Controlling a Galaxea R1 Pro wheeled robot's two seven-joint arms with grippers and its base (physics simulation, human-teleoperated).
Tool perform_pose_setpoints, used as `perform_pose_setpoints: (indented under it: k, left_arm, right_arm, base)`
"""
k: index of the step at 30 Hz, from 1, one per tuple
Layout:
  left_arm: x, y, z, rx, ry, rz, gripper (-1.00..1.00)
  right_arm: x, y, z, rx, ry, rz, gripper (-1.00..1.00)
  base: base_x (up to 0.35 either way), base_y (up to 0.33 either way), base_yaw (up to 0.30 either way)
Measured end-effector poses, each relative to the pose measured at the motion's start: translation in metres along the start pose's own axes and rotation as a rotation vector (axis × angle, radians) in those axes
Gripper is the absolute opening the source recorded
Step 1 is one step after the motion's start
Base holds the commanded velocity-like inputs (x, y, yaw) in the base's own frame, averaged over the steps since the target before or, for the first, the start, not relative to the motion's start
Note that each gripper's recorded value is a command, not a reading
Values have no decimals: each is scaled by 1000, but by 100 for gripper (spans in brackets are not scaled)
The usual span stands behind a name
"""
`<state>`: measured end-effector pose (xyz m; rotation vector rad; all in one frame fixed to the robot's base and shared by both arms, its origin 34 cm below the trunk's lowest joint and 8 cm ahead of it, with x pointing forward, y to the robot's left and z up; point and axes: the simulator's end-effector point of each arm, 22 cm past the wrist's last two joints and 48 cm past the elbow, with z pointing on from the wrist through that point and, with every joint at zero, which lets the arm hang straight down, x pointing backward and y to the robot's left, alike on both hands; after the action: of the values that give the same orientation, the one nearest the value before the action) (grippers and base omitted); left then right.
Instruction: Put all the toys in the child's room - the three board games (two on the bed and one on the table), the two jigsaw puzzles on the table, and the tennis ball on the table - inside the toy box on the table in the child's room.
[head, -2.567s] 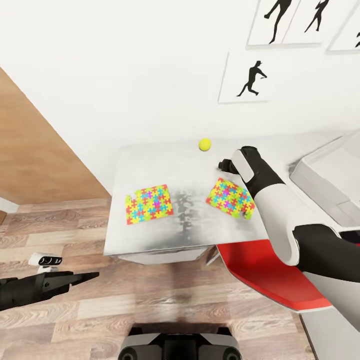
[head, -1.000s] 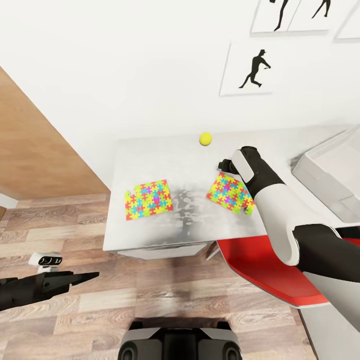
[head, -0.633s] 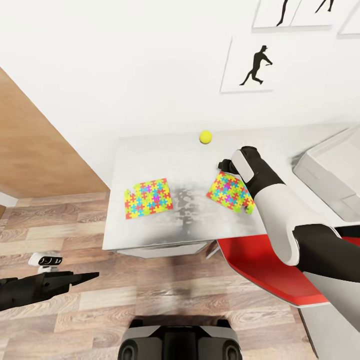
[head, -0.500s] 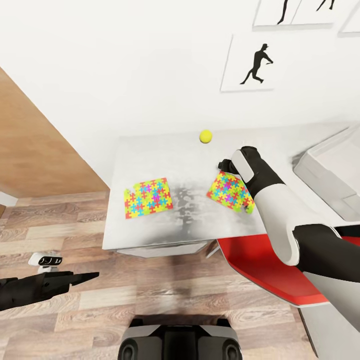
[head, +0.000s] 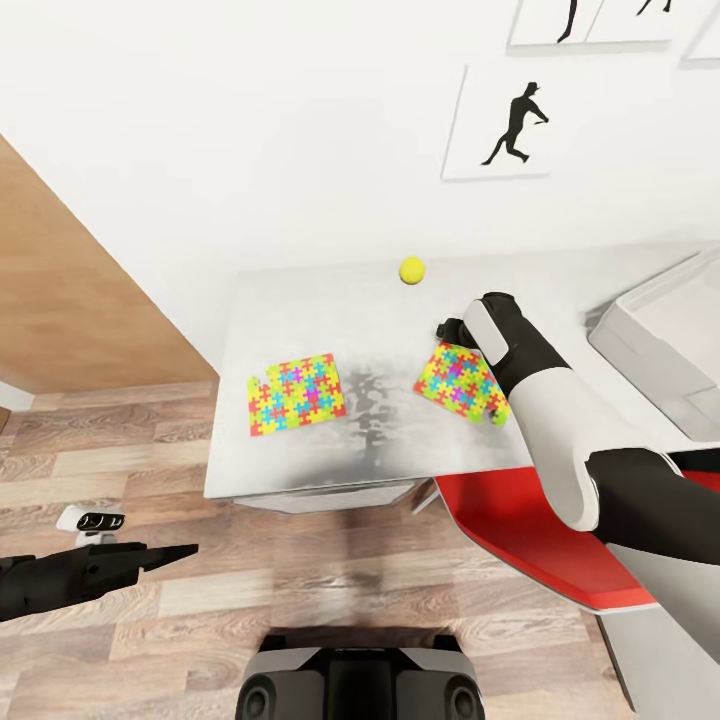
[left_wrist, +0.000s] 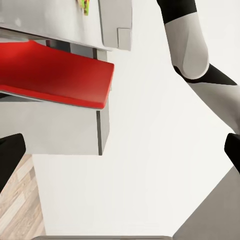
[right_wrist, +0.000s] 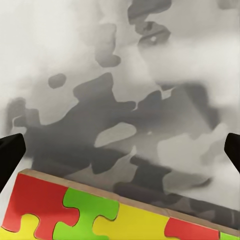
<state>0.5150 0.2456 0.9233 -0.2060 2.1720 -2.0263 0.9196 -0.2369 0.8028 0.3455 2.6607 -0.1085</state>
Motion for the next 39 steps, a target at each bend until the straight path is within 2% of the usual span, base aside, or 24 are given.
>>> perform_pose_setpoints:
  k: [39]
  left_arm:
    - [0, 0, 0, 1, 1, 0, 100]
  right_arm:
    - [0, 0, 0, -1, 0, 1, 100]
  base:
    - [-41, 7, 0]
